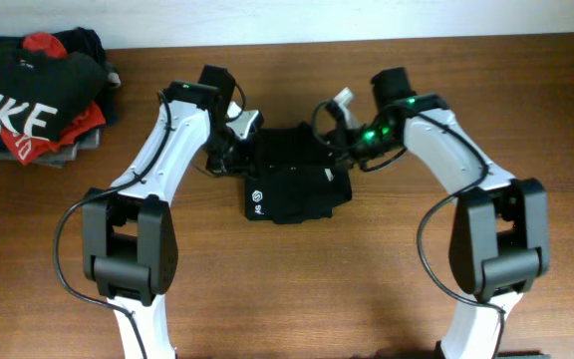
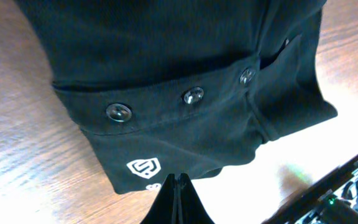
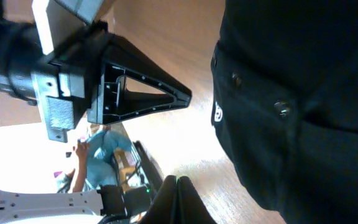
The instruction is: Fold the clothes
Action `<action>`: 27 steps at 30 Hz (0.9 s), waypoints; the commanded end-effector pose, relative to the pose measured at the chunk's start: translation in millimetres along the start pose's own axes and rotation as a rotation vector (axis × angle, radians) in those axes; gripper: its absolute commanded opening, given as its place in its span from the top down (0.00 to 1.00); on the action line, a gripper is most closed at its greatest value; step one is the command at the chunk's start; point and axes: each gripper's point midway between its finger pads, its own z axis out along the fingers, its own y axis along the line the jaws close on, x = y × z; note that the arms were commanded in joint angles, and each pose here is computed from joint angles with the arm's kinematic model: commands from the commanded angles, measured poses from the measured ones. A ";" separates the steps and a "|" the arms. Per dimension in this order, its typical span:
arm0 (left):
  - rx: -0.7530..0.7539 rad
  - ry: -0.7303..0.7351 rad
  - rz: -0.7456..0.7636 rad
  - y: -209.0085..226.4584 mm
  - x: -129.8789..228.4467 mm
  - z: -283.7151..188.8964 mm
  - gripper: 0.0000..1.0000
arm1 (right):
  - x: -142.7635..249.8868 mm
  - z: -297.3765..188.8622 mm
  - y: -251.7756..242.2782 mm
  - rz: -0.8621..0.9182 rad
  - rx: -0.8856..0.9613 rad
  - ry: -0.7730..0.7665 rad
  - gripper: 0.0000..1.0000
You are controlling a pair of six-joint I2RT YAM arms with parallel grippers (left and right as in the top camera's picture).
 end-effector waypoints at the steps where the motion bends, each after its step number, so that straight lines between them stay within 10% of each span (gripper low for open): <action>1: 0.024 0.002 0.020 -3.6 4.5 -1.5 0.99 | 15.2 25.9 -7.6 0.021 -0.017 0.070 0.96; 27: -0.027 0.087 -0.045 44.8 44.4 59.4 0.99 | 4.3 53.5 -102.3 0.172 0.231 0.047 0.96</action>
